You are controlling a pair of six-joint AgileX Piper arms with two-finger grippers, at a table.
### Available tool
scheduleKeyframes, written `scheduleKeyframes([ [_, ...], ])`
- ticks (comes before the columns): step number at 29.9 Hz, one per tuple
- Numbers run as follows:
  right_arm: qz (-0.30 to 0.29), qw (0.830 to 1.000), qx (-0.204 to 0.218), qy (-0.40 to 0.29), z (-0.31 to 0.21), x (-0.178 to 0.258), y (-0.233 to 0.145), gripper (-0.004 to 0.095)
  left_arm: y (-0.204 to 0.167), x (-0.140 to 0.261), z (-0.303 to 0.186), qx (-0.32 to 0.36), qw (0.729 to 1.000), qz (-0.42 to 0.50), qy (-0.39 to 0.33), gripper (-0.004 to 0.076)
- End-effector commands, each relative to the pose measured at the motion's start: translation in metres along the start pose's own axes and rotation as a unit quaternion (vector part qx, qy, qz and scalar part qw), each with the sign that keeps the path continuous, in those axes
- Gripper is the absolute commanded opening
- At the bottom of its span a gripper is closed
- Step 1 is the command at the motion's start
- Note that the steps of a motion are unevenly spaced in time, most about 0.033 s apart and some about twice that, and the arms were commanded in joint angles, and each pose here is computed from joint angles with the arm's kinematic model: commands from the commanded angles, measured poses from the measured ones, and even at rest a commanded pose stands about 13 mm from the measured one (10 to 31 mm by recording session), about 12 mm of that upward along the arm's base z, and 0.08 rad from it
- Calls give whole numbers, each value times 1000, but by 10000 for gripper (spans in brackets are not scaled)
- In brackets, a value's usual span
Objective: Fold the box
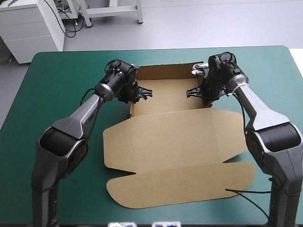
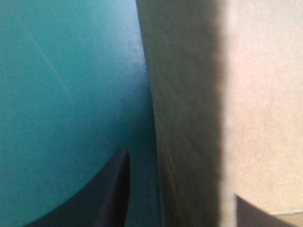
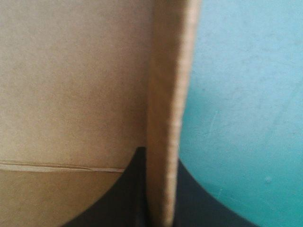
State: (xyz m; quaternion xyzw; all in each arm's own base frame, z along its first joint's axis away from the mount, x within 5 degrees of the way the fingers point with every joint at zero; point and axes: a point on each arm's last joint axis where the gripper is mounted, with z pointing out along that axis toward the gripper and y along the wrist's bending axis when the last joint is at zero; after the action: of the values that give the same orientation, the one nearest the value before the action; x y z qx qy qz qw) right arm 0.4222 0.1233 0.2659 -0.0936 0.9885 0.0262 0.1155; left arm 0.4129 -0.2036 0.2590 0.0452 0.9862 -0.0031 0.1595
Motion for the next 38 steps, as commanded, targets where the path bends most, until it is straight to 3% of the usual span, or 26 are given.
scheduleKeyframes([
  [1, -10, 999, -4, -37, -29, -1, 0, -19, 5, 3, -21, -29, 998, 49, 4, -8],
  [5, -7, 999, -8, -37, -29, -1, 1, -11, 6, 3, -21, -32, 998, 50, 4, -6],
  [8, -5, 999, -18, -36, -29, -1, 3, 50, 6, 3, -21, -32, 998, 59, 4, 20],
  [15, -5, 999, -25, -35, -29, -1, 4, 415, 5, 4, -21, -28, 998, 59, 6, 150],
  [18, -5, 999, -25, -35, -29, -1, 4, 576, 5, 3, -21, -32, 997, 72, 5, 254],
  [22, -6, 999, -25, -37, -29, -1, 4, 680, 6, 3, -21, -35, 997, 73, 3, 421],
  [24, -6, 999, -25, -41, -29, -2, 4, 690, 8, 2, -24, -40, 996, 75, -2, 501],
  [26, -6, 998, -26, -50, -29, -4, 4, 690, 10, 1, -26, -51, 996, 78, -9, 531],
  [38, -4, 989, -30, -142, -82, -23, 5, 690, 10, -25, -79, -35, 991, 62, -110, 530],
])
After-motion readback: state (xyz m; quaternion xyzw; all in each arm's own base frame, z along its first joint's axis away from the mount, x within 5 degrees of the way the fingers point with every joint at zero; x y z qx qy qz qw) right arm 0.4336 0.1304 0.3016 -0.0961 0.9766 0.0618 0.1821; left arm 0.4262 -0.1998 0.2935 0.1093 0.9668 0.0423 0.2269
